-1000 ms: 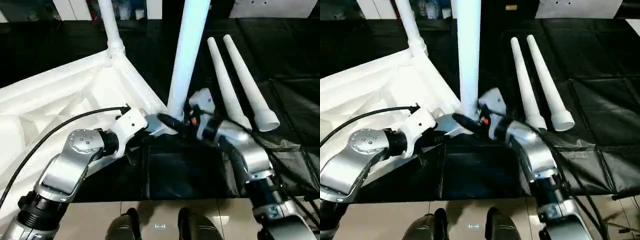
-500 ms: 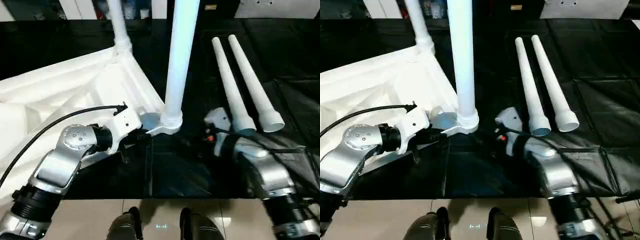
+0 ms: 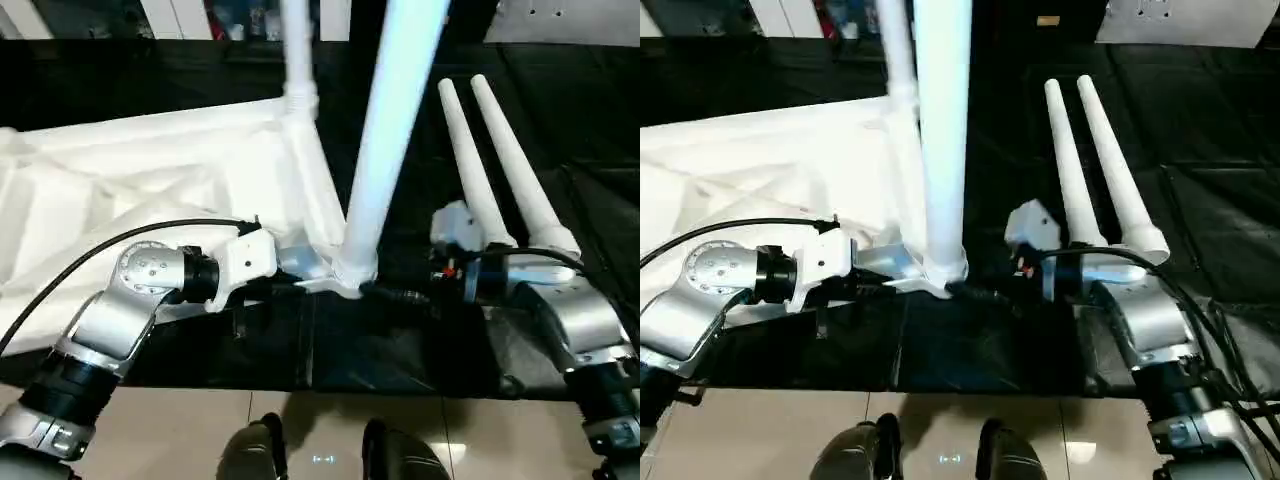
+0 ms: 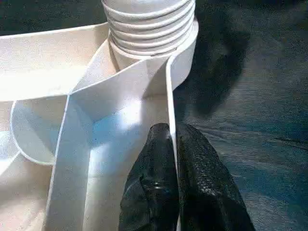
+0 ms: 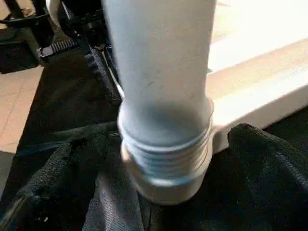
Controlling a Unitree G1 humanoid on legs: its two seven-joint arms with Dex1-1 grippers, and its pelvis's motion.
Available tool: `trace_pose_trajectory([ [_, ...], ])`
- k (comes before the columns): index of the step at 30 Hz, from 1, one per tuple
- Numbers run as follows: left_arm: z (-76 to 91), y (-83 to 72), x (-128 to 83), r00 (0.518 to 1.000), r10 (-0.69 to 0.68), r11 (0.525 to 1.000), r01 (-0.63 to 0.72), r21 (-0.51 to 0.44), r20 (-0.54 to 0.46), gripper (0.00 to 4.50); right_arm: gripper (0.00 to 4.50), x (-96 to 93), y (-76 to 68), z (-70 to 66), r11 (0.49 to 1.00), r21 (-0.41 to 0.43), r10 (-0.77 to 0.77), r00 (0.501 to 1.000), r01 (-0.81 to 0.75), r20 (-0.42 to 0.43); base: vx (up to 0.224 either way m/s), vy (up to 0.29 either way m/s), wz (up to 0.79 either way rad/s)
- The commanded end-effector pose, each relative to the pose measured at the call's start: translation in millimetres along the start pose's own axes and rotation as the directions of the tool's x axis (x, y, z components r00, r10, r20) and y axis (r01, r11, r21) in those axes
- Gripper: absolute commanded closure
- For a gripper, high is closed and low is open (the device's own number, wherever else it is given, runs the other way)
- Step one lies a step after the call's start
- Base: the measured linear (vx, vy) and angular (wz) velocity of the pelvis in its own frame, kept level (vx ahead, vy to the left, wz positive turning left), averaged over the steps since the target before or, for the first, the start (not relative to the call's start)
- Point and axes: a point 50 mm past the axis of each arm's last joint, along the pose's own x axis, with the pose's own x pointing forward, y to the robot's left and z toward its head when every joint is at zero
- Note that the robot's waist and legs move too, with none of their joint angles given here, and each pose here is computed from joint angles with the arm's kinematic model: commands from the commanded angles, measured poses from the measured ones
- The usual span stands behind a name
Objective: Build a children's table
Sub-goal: Insert table leg to table base, then rotate leg to tighten
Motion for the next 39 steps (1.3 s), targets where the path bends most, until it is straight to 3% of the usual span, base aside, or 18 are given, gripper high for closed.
trace_pose_trajectory([
  [1,1.7,-5.5,6,0.997,-0.073,0.997,0.073,0.040,-0.005,4.50,0.02,1.4,-1.2,1.2,0.999,-0.021,0.027,1.000,-0.027,-0.015,0.000,0.000,0.00],
  [4,2.8,-5.5,8,0.996,-0.093,0.994,0.093,0.058,-0.002,4.50,0.02,5.2,-4.3,2.4,0.999,-0.016,0.052,0.999,-0.052,-0.011,0.000,0.000,0.00],
  [5,3.0,-5.5,8,0.996,-0.094,0.994,0.094,0.058,-0.001,4.50,0.29,5.4,-4.4,2.6,0.998,-0.016,0.053,0.999,-0.053,-0.010,0.000,0.000,0.00],
  [18,3.3,-6.1,10,0.994,-0.110,0.992,0.109,0.070,0.007,4.50,1.28,15.7,-5.6,5.9,0.994,-0.015,0.112,0.994,-0.112,0.018,0.000,0.000,0.00],
  [19,3.1,-5.9,10,0.994,-0.109,0.992,0.108,0.070,0.006,4.50,1.51,15.7,-5.6,5.7,0.993,-0.014,0.114,0.993,-0.113,0.018,0.000,0.000,0.00],
  [26,2.4,-2.7,10,0.997,-0.082,0.995,0.082,0.063,0.010,4.50,1.73,15.0,-2.8,2.5,0.992,-0.008,0.124,0.992,-0.123,0.015,0.000,0.000,0.00],
  [30,5.6,5.4,13,0.998,0.028,0.999,-0.027,-0.023,0.063,4.50,1.73,15.7,6.3,-6.5,0.995,0.034,0.092,0.996,-0.092,0.024,0.000,0.000,0.00],
  [34,13.3,17.5,18,0.978,0.184,0.976,-0.169,-0.136,0.101,4.50,1.73,24.4,8.8,-18.5,0.991,0.104,-0.083,0.996,0.080,0.029,0.000,0.000,0.00],
  [36,23.4,23.5,28,0.953,0.279,0.946,-0.251,-0.206,0.117,4.50,1.73,36.7,10.7,-28.5,0.962,0.165,-0.221,0.975,0.216,0.013,0.000,0.000,0.00],
  [38,25.2,24.2,30,0.949,0.292,0.940,-0.262,-0.216,0.118,4.50,1.74,38.8,10.9,-29.8,0.956,0.175,-0.241,0.970,0.236,0.008,0.000,0.000,0.00],
  [39,36.3,26.0,42,0.930,0.344,0.914,-0.301,-0.272,0.126,4.50,1.74,52.7,12.9,-32.0,0.923,0.227,-0.320,0.947,0.311,0.004,0.000,0.000,0.00],
])
